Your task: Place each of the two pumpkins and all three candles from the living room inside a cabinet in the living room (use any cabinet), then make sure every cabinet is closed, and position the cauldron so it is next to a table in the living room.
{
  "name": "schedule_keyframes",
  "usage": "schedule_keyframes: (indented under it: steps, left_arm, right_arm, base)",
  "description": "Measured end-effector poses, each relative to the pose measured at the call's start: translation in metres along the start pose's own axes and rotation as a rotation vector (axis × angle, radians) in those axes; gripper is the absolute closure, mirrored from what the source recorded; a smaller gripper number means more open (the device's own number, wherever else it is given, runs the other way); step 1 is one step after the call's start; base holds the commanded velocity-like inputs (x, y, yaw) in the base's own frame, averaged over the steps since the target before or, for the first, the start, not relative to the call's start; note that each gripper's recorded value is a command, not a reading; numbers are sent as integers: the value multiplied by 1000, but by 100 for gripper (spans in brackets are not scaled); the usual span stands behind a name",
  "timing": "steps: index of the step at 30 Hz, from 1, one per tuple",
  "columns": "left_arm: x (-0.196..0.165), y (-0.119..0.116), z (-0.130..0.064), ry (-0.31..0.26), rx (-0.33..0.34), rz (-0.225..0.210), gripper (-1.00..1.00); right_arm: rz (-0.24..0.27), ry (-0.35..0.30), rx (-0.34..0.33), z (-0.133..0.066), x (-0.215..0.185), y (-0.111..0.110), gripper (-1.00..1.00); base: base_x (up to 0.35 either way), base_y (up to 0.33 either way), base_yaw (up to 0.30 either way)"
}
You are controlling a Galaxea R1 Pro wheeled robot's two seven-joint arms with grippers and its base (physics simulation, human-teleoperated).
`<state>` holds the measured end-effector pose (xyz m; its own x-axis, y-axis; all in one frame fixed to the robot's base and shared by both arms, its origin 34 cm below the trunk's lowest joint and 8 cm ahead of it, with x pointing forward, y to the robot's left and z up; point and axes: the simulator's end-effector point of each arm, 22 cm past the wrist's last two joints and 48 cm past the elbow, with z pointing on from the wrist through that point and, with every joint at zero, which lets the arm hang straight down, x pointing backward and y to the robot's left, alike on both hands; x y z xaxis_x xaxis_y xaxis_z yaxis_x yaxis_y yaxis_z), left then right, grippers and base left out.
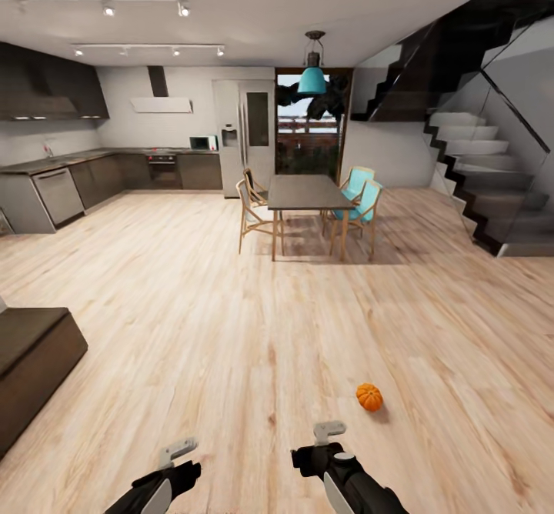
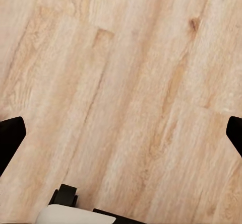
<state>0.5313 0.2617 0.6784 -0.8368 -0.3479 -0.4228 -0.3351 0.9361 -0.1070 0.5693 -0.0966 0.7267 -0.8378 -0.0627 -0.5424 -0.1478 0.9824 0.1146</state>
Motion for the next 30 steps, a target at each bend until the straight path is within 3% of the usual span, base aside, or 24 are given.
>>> schedule_keyframes:
  steps: [8, 14, 22, 30]
  left_arm:
    - [-2, 3, 0, -15, -5, 4, -100]
    - [-10, 4, 0, -55, -7, -4, -100]
    - [-11, 4, -1, -61, -7, -3, -100]
    - [-10, 4, -1, -61, -7, -3, -100]
  right_arm:
    - [-1, -1, 0, 0, 0, 1, -100]
    - [-1, -1, 0, 0, 0, 1, -100]
    - [-1, -7, -5, -1, -1, 1, -100]
    - [-1, -64, -6, -1, -11, 2, -100]
  base:
    - [72, 0, 292]
    - [292, 0, 292]
    - [323, -24, 281]
    - [325, -119, 55]
